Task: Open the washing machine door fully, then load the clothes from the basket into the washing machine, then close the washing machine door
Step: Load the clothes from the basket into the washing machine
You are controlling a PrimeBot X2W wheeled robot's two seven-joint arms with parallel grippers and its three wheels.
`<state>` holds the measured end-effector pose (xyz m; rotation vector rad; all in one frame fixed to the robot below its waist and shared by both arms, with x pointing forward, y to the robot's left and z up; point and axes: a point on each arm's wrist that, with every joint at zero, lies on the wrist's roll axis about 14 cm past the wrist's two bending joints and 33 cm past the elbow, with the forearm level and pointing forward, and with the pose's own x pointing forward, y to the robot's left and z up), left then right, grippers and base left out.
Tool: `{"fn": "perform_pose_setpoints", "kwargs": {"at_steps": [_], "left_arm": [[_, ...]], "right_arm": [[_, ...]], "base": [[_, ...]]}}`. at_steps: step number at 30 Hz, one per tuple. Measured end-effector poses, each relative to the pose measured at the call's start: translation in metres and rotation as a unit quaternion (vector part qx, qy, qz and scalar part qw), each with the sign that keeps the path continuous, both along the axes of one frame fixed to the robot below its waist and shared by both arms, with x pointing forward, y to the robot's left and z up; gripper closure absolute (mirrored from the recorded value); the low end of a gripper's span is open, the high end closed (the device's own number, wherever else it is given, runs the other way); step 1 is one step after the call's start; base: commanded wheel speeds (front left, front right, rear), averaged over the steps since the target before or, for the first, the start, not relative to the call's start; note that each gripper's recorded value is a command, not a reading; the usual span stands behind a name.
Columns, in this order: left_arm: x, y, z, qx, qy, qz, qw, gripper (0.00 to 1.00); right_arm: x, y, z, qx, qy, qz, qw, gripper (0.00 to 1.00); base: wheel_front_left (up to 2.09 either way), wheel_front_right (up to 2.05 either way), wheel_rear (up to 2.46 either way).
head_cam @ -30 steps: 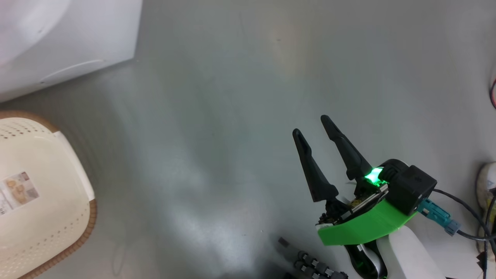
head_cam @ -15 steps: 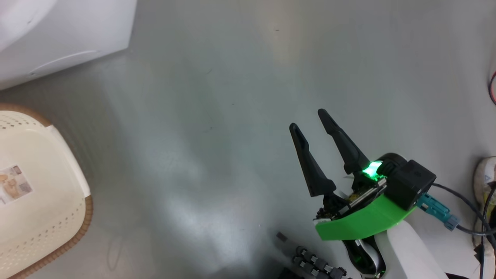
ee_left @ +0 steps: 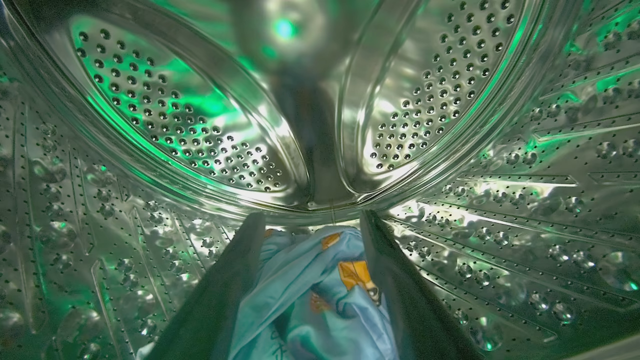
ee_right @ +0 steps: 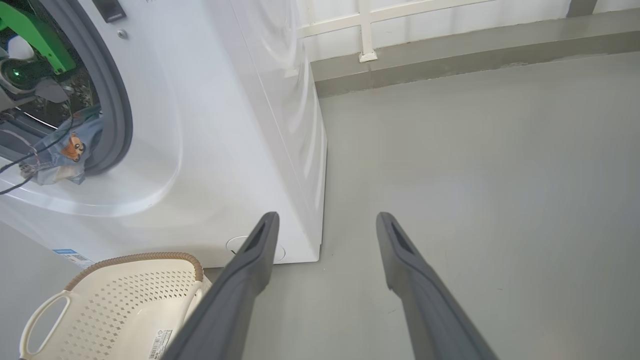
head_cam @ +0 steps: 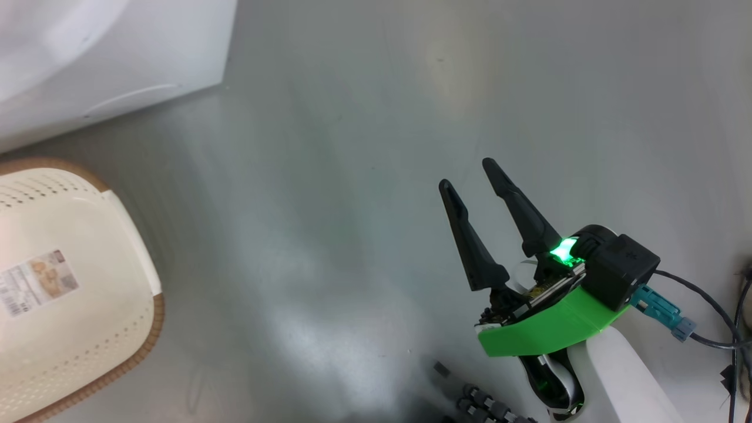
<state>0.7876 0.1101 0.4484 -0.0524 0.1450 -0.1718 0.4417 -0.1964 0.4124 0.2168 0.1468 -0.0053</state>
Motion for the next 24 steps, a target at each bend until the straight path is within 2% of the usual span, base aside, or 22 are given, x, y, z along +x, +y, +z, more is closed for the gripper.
{"fn": "perform_pose_setpoints", "kwargs": {"at_steps": [12, 24], "left_arm": [[-0.047, -0.004, 0.008, -0.014, -0.044, -0.005, 0.999, 0.00], [-0.151, 0.009, 0.023, -0.026, -0.092, 0.005, 0.995, 0.00]], "right_arm": [[0.001, 0.004, 0.021, -0.006, -0.029, 0.008, 1.000, 0.00], [-0.012, 0.014, 0.033, -0.018, -0.041, 0.020, 0.999, 0.00]], "base": [[0.00, 0.00, 0.00], [0.00, 0.00, 0.00]]}}
